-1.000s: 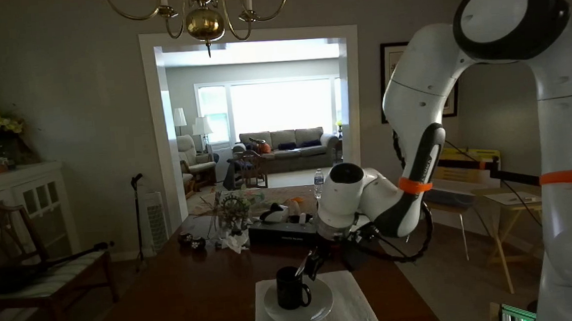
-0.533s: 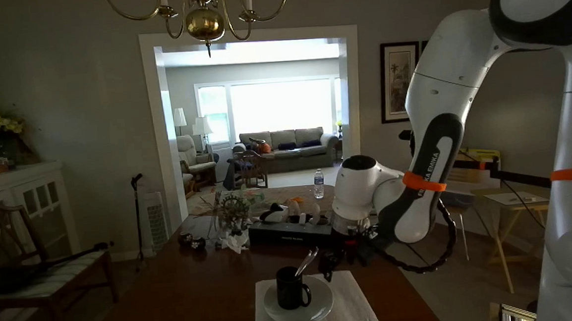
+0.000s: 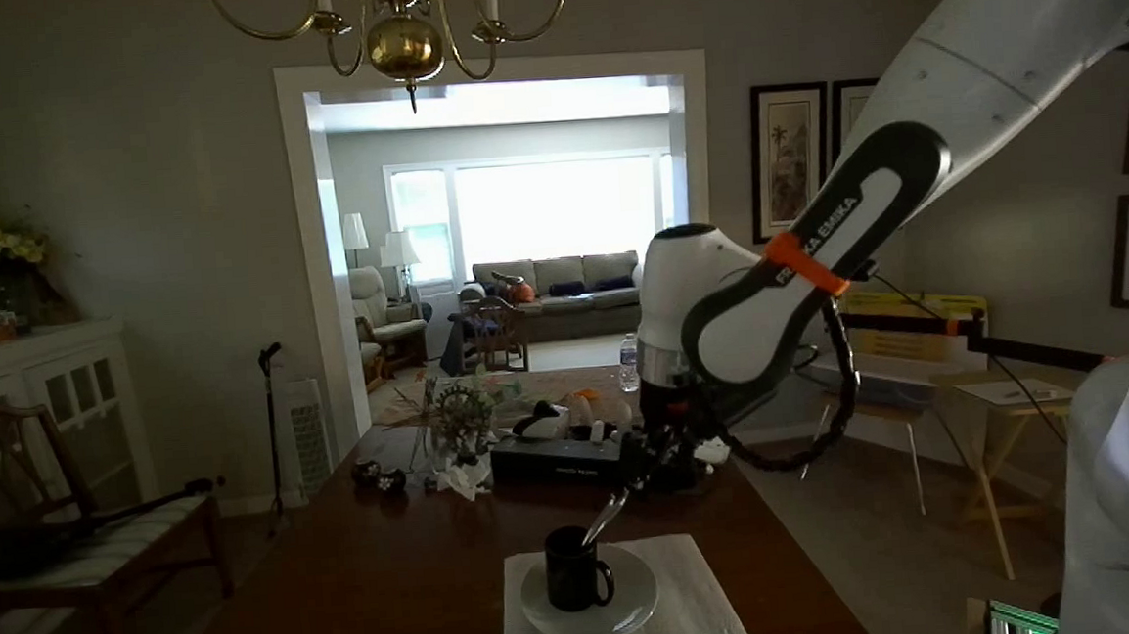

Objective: Put the silver fork in the black mug then place the mug on the white plate.

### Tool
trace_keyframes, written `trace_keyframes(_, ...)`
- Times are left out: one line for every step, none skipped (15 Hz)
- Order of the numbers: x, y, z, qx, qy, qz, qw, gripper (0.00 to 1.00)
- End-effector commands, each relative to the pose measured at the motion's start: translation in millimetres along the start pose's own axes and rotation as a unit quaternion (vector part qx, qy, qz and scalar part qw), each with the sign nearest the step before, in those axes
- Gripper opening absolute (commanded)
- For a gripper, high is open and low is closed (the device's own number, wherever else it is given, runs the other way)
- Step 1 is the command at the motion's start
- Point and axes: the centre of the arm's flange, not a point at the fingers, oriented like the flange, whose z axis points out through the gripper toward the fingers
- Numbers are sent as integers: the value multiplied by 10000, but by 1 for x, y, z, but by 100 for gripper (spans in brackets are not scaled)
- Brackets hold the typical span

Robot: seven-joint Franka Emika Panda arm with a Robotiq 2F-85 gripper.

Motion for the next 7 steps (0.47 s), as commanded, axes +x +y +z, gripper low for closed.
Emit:
trace_keyframes(0, 6, -17, -4, -75, -56, 10000, 100)
trace_keyframes(1, 11, -35, 9, -93, -101, 9999, 100)
trace_keyframes(1, 14, -46, 19, -68, -123, 9999, 100)
trace_keyframes(0, 16, -52, 20, -46, -134, 9999, 100)
trace_keyframes(-1, 16, -54, 19, -42, -138, 9999, 100)
trace_keyframes(-1, 16, -53, 18, -52, -142, 9999, 100)
trace_keyframes(-2, 16, -52, 16, -66, -144, 9999, 100)
